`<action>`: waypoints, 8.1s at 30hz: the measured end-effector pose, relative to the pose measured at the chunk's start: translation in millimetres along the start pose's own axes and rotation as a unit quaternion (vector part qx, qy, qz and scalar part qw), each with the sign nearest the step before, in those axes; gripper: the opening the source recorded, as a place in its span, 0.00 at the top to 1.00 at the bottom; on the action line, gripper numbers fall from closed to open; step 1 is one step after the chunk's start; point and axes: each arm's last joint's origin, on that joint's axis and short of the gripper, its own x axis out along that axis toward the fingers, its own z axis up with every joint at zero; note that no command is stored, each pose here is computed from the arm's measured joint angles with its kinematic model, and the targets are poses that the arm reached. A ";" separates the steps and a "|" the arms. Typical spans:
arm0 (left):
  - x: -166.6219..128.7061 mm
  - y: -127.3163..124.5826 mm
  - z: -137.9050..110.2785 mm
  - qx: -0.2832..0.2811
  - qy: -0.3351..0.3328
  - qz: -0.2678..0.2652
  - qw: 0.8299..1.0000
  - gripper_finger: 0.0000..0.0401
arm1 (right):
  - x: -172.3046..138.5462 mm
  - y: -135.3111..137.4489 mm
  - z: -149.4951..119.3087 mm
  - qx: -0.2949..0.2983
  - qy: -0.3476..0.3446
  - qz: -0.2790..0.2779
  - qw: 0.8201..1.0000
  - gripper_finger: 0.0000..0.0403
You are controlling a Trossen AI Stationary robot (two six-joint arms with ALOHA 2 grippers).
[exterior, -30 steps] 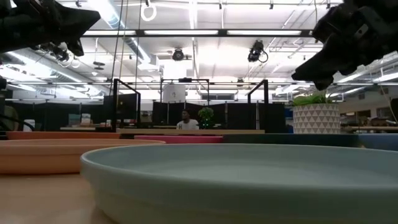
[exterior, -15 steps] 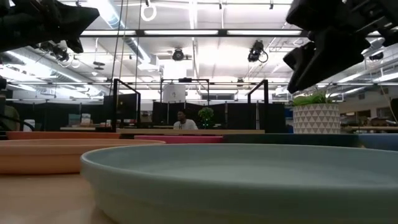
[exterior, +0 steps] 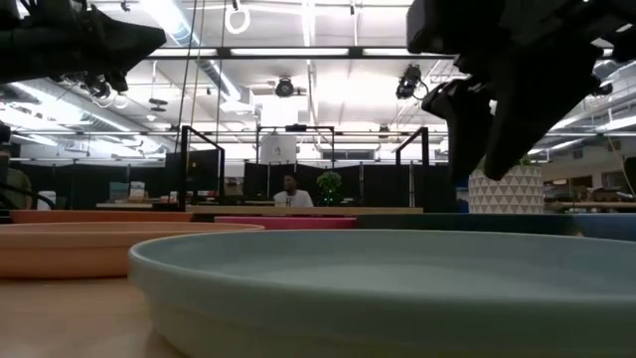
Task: Place and stack plates onto a shelf
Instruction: Put the dark blue plate on the shelf, then stack the pink plate on top of the dark blue plate on the shelf
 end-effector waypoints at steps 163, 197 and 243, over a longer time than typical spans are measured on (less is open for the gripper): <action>-3.9 0.1 -27.5 -0.096 0.138 0.021 0.986 0.66 | 60.7 -126.8 48.1 -0.317 0.015 -0.108 0.942 0.58; -3.9 0.1 -27.6 -0.109 0.138 0.023 0.984 0.66 | 50.4 -105.0 53.1 -0.291 0.019 -0.026 0.956 0.94; -4.4 0.1 -29.1 -0.103 0.146 0.023 0.984 0.66 | -26.1 -251.3 70.0 0.013 0.027 -0.185 0.982 0.94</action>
